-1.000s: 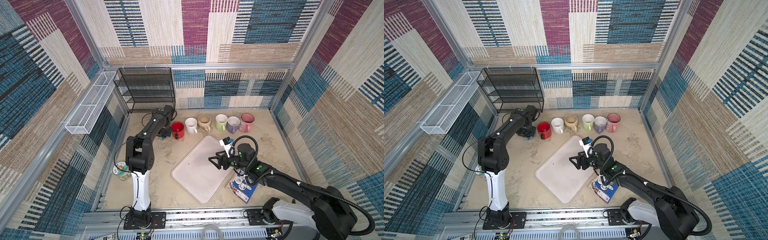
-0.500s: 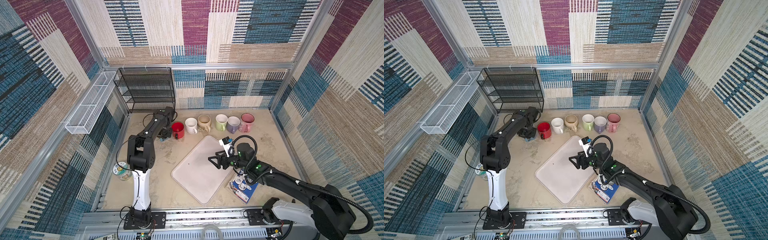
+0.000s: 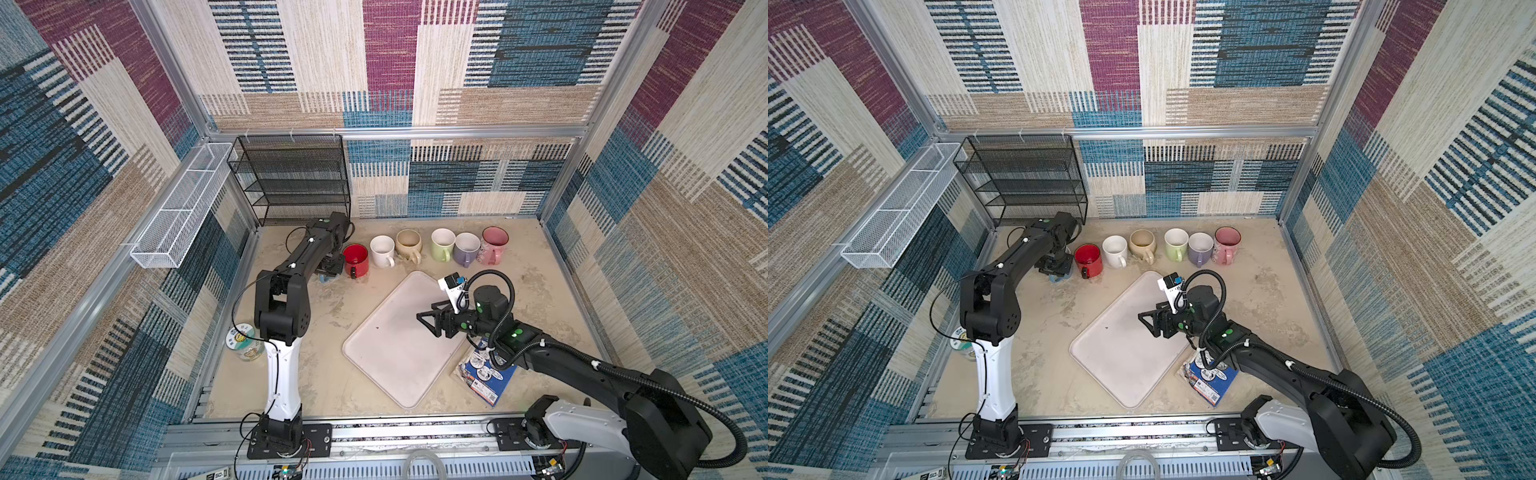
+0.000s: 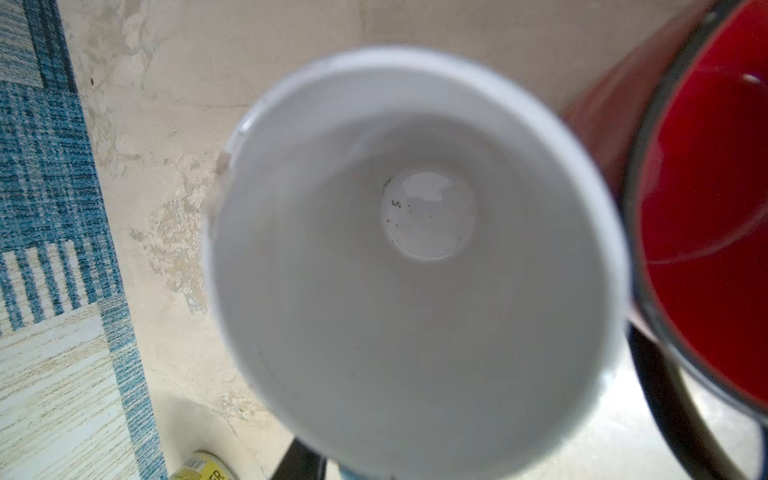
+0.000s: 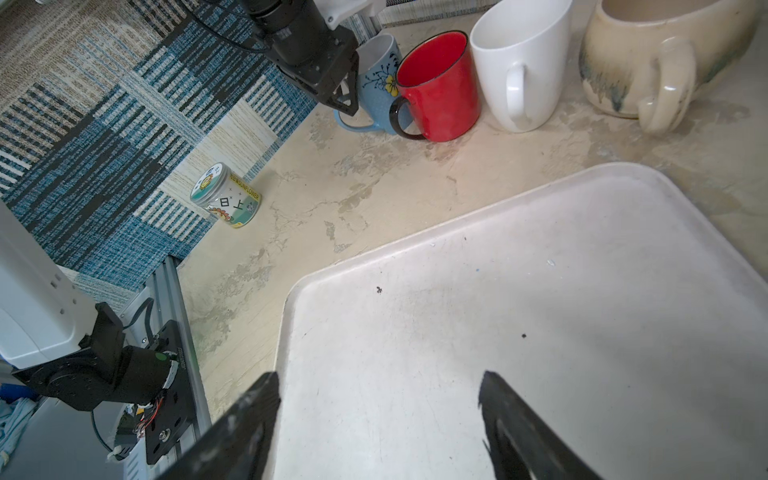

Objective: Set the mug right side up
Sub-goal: 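Lower the blue mug onto the table and open the left gripper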

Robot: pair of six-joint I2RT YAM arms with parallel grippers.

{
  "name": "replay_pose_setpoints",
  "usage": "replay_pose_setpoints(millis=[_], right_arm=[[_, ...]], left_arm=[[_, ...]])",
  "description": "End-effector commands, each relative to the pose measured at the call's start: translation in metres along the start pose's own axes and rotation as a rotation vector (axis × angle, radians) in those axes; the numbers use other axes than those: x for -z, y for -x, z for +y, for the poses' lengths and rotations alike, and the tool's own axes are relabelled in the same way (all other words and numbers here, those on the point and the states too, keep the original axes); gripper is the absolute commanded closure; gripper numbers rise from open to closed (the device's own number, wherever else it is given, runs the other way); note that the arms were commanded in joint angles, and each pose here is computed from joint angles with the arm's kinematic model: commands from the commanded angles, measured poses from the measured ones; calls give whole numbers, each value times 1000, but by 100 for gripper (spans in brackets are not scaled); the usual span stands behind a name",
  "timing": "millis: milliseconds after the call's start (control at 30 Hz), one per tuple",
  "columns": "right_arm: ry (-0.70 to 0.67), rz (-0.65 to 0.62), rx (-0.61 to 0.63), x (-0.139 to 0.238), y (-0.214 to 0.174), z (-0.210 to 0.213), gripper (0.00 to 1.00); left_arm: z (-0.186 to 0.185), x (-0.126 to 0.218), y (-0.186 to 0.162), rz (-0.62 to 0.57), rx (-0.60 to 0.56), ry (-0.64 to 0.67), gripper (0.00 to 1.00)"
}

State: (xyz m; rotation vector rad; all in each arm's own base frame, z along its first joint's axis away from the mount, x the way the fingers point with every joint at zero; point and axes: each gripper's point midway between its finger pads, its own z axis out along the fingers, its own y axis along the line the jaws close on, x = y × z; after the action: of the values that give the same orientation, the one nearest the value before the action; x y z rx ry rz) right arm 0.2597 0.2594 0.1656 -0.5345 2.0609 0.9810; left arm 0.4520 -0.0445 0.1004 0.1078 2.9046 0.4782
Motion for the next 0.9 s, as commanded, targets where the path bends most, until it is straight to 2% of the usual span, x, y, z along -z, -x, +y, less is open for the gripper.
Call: replay_pose_setpoints(millis=[0,133,233,367,467,567,700,867], right_arm=[[2,-25,20,1,8,2,22],[-5,-26,23,2,9,2,22],[-11,-35,31,5,12,3,22],[-24,-56,41,9,17,3,21],[-43,-64,42,11,19,0,20],[-80,-84,37,13,24,-5,15],[-132,-120,39,19,35,-10,0],[-232,-174,39,28,49,-23,0]], left_arm=[[0,8,3,-22,13,-21,60],[3,18,5,-44,27,-23,51],[7,30,6,-70,36,-27,39],[15,52,6,-117,53,-38,26],[22,69,1,-150,67,-42,20],[27,86,-6,-190,85,-61,1],[34,105,-20,-252,114,-82,1],[41,121,-42,-337,168,-112,1]])
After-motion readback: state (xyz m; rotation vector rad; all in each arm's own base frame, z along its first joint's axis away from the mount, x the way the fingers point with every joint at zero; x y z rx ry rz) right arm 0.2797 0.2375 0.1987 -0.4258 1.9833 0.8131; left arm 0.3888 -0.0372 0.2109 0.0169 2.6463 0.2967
